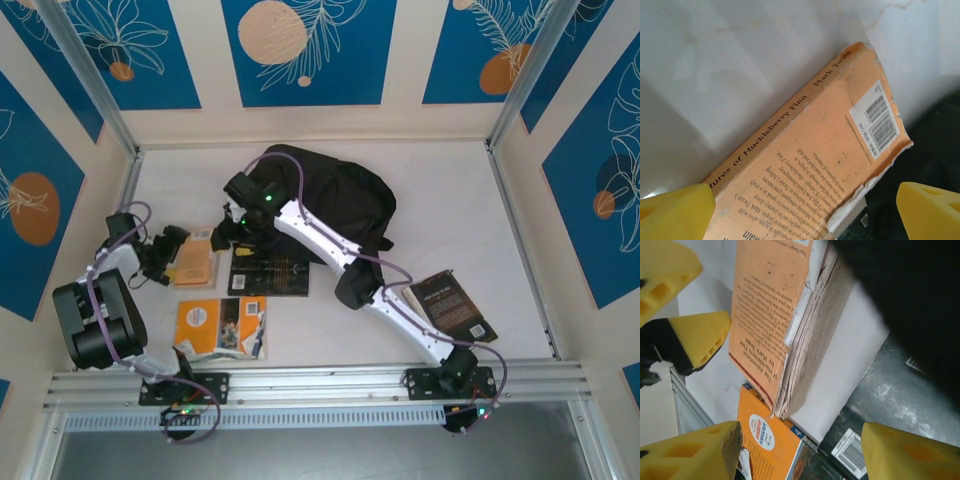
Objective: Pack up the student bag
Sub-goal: Pick up the book from the middle-left of the table.
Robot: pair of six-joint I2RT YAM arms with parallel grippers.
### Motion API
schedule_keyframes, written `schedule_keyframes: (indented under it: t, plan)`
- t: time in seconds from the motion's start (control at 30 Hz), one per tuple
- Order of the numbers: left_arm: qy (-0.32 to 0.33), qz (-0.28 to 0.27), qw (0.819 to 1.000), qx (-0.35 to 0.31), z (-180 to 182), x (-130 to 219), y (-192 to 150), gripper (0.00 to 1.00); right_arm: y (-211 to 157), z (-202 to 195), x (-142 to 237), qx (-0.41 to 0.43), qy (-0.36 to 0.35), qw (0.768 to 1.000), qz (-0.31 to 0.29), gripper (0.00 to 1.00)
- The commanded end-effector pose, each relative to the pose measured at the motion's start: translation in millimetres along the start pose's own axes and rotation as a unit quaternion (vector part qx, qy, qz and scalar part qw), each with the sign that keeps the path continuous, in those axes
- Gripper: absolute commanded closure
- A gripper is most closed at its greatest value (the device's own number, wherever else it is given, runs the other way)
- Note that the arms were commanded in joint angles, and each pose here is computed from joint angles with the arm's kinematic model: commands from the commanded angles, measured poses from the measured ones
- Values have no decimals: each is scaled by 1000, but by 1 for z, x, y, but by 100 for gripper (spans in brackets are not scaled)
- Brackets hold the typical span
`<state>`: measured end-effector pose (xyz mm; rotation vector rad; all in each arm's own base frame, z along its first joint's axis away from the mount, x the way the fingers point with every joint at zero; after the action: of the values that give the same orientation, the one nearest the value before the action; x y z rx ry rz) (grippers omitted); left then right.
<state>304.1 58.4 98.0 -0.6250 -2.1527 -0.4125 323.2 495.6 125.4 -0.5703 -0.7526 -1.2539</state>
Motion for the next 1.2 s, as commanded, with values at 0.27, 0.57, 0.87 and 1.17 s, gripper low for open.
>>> schedule_keyframes:
  t: [0.27,0.57,0.87,1.17]
  plan:
    - [-12,85,996,15,-2,-13,-45,7,-3,-15,-35,-53,18,998,37,37]
    - [-19,92,995,14,-6,-14,-48,7,-8,-16,-55,-57,11,998,36,38]
    - [-25,105,994,11,-6,-16,-57,8,-13,9,-76,-58,74,994,51,38]
    - [-18,102,995,-6,-6,-10,-58,8,-2,41,-35,-55,122,991,20,46]
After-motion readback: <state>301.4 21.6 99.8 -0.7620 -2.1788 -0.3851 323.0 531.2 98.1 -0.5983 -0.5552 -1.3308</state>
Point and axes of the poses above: each hand's point on the last joint's axis, 136 mm out from that joint toward the fingers, its own x axis back along the fingers, its own z axis along the line the jaws close on, y = z × x, the point moved 5 cm from there along x, back along the fingers, and after that the axes turned 4 degrees about -x, right-handed, at the moved point
